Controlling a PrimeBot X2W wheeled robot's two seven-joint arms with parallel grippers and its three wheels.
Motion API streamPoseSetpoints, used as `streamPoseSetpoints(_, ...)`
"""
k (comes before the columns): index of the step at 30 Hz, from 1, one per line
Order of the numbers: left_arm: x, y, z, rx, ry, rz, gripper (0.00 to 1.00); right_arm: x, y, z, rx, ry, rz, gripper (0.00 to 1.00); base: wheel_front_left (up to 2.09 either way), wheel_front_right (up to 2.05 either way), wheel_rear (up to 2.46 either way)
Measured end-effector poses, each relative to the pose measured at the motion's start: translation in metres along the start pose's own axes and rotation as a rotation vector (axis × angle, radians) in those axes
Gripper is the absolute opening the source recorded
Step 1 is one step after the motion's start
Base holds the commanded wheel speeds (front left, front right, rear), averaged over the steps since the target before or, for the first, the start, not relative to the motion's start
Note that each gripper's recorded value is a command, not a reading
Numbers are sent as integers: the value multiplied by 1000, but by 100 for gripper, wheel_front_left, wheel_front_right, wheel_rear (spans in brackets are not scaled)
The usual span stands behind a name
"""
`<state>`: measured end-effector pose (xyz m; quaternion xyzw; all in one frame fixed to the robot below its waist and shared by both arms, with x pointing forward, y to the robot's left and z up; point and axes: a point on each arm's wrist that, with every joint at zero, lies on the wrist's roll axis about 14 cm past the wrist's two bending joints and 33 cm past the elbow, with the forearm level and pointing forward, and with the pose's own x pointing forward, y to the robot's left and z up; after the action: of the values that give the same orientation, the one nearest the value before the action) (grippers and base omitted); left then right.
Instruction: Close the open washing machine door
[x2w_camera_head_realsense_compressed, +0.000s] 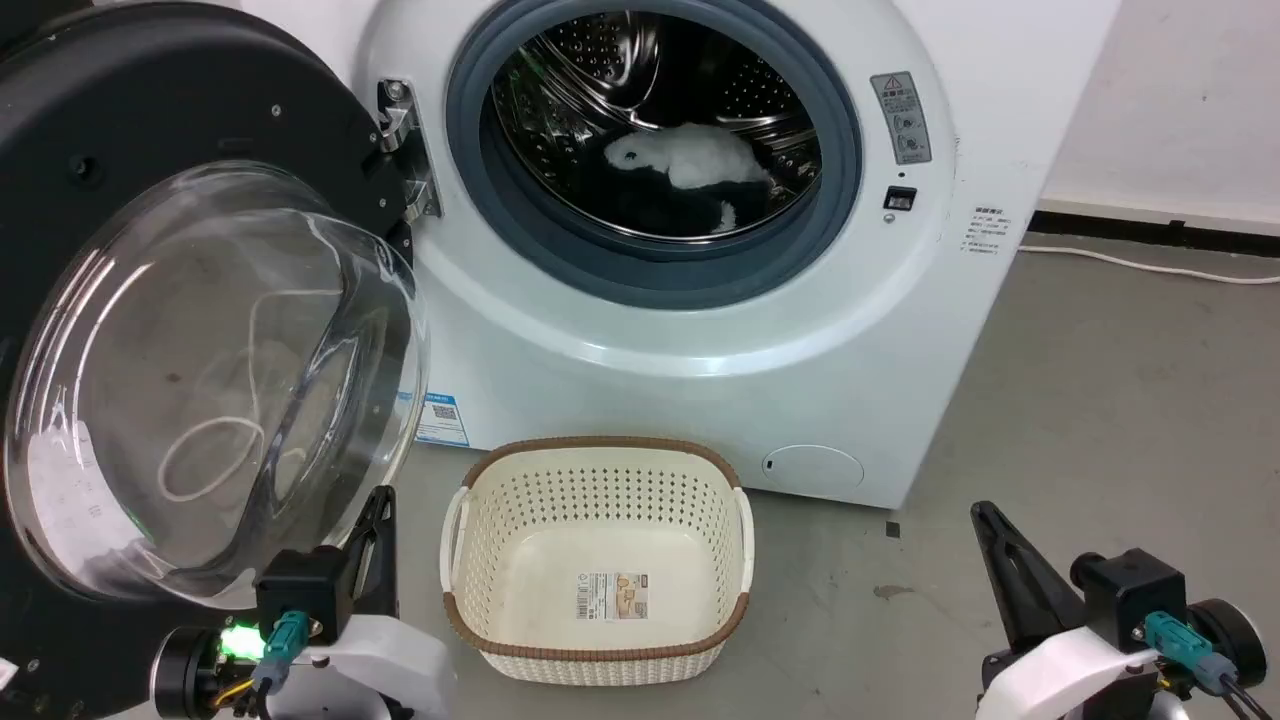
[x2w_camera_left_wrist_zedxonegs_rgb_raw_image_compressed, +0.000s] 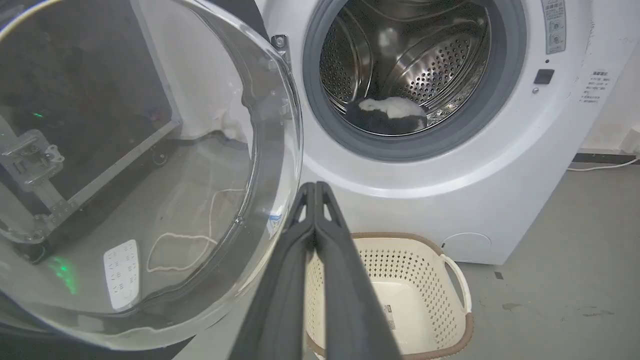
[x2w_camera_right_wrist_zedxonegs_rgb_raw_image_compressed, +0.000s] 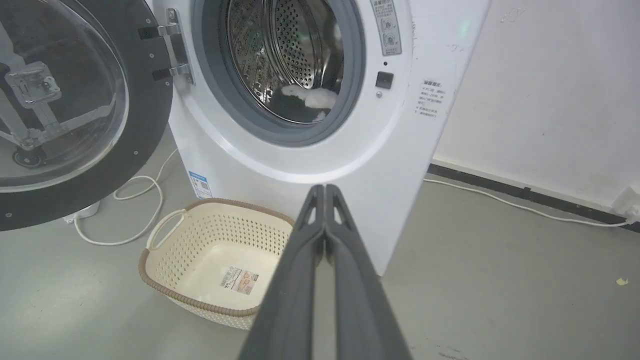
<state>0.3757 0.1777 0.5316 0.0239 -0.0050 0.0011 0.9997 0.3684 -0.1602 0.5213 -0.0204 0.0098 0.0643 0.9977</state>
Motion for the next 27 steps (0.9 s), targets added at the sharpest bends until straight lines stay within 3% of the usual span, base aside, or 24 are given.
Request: streamPoseSetpoints(27, 0, 0, 0, 0, 0, -1, 0, 0, 0, 0, 0, 0, 0, 0, 0, 0, 0)
